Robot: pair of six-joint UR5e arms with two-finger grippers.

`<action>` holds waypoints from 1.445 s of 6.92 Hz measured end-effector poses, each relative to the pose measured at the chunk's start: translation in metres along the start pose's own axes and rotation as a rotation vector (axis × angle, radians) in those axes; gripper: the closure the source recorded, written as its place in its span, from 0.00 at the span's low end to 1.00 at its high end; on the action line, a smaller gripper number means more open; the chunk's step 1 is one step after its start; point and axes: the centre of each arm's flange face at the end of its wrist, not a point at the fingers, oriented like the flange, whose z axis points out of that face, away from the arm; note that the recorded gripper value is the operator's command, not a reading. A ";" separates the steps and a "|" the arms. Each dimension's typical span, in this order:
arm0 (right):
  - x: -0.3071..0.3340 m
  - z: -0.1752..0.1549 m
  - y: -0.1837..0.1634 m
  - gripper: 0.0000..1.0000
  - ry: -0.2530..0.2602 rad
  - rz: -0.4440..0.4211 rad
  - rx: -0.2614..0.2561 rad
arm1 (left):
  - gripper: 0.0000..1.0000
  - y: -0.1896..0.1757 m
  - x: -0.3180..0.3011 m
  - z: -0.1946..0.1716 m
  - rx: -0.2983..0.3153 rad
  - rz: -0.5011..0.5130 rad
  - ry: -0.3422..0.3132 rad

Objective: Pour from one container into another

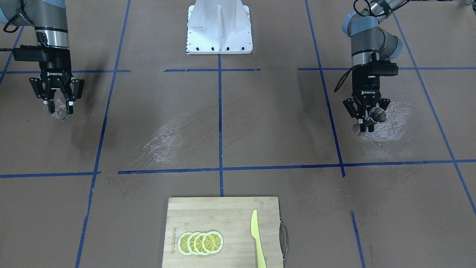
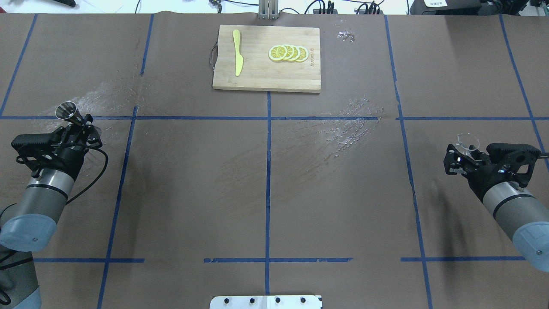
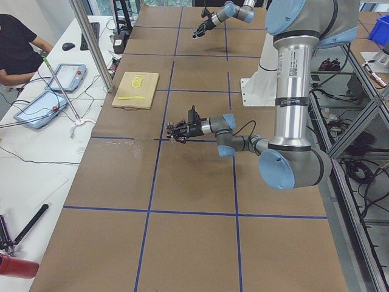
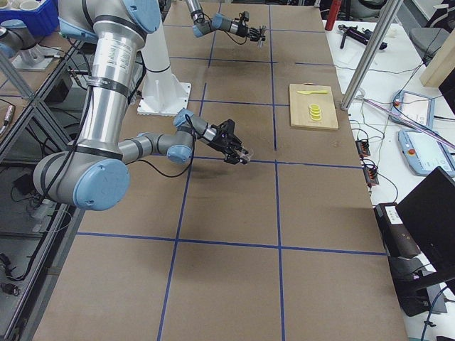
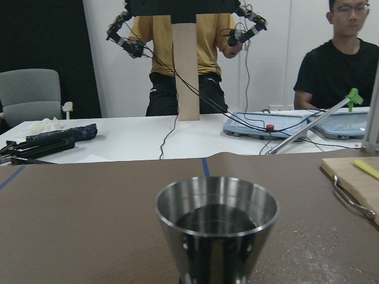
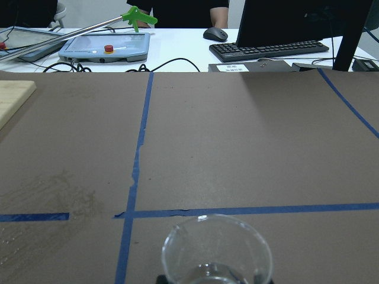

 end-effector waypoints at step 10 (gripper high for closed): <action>-0.009 -0.005 0.010 1.00 -0.009 0.013 0.050 | 1.00 0.064 0.039 -0.044 -0.014 0.022 0.049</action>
